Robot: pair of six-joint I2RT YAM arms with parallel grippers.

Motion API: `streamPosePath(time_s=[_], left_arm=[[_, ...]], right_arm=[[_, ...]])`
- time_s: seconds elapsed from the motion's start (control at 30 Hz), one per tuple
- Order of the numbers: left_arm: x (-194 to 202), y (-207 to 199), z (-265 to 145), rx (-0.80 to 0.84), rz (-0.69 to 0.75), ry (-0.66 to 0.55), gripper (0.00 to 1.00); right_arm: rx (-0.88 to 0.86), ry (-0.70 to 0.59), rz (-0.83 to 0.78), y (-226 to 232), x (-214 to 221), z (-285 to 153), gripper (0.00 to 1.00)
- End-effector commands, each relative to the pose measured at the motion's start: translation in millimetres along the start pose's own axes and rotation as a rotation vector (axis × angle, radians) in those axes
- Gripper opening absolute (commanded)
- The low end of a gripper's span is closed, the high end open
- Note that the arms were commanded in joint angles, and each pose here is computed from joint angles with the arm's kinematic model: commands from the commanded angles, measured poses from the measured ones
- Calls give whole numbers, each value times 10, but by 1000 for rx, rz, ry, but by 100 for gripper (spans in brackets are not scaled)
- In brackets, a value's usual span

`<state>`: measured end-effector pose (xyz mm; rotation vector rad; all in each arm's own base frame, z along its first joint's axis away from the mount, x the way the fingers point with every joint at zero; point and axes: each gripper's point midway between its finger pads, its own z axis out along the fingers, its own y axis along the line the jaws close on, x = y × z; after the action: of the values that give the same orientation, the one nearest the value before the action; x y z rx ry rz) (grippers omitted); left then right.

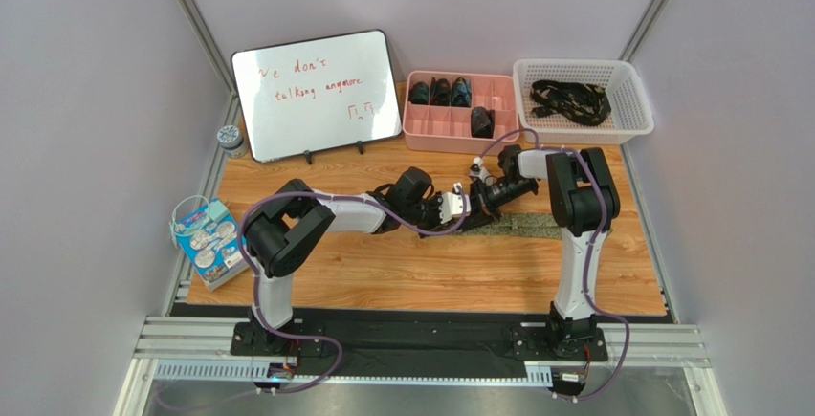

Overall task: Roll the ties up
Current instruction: Roll the tie at the center of the board.

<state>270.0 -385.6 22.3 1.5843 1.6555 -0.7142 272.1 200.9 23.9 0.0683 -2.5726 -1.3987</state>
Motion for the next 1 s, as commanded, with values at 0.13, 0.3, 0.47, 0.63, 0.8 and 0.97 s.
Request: streamPosePath(time_s=[0.13, 0.3, 0.47, 0.63, 0.8, 0.97], left_arm=[[313, -382, -246, 81, -61, 177, 4], [468, -428, -332, 73, -152, 295, 4], [482, -365, -321, 40, -198, 351, 5], [488, -321, -287, 23, -204, 387, 9], [523, -337, -264, 32, -200, 413, 11], [518, -324, -268, 32, -191, 423, 15]], right_arm=[[134, -44, -7, -33, 103, -182, 39], [96, -94, -58, 227, 104, -277, 49], [61, -52, -72, 314, 146, -101, 49], [62, -28, -93, 321, 158, 48, 49], [62, -30, -107, 310, 63, 146, 46], [95, -15, -92, 147, 79, 209, 0]])
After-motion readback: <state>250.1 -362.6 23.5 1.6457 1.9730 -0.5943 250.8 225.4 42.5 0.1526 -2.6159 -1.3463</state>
